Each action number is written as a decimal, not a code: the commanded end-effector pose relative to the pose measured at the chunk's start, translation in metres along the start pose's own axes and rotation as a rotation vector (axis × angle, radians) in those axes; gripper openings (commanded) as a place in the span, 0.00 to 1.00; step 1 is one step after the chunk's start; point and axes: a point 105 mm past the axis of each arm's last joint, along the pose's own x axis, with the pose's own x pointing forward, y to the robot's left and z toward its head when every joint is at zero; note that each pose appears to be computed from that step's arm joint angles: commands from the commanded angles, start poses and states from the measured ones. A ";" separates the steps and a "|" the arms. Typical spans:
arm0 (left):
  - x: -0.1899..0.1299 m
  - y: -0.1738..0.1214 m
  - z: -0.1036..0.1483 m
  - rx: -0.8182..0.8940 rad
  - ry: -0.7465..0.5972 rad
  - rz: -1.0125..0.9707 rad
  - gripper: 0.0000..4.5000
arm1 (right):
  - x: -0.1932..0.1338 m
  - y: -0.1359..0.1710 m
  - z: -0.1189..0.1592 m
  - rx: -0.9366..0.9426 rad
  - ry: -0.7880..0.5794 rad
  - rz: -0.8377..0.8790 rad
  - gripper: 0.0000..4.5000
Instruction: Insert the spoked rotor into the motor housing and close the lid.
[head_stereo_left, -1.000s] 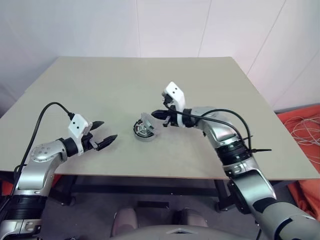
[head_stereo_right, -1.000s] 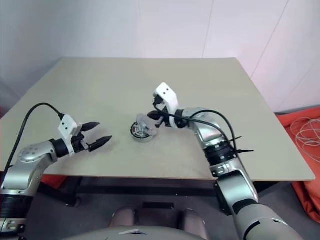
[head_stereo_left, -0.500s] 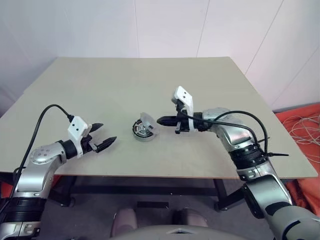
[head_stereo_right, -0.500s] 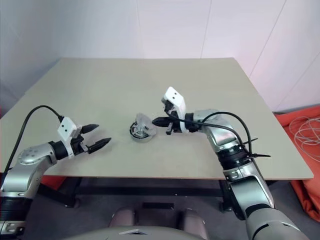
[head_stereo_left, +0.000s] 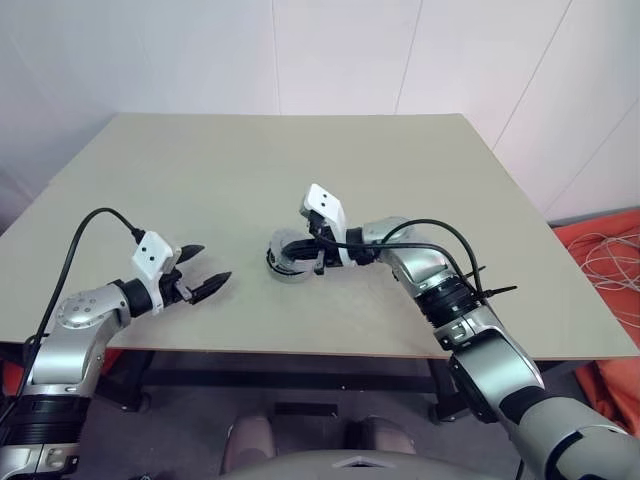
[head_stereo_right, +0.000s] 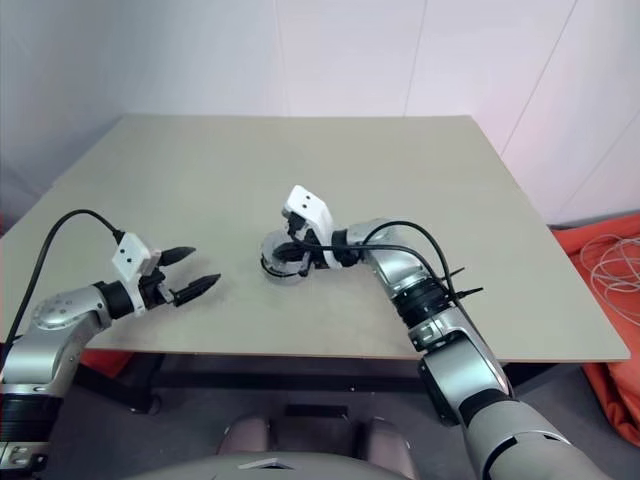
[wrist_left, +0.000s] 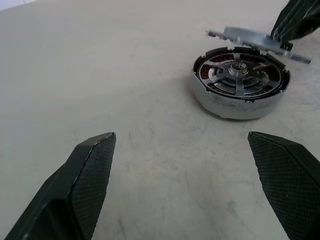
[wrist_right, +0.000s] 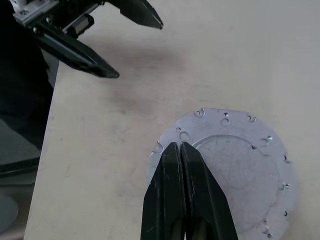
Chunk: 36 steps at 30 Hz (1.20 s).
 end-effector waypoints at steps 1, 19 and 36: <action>-0.005 0.006 0.014 0.045 -0.036 0.021 1.00 | 0.005 0.000 0.010 -0.034 -0.021 0.009 0.00; -0.001 0.004 0.014 0.036 -0.039 0.013 1.00 | 0.018 -0.010 0.031 -0.032 -0.122 -0.058 0.00; -0.009 -0.006 0.002 -0.002 -0.009 -0.026 1.00 | -0.023 -0.022 0.013 -0.019 -0.110 -0.101 0.66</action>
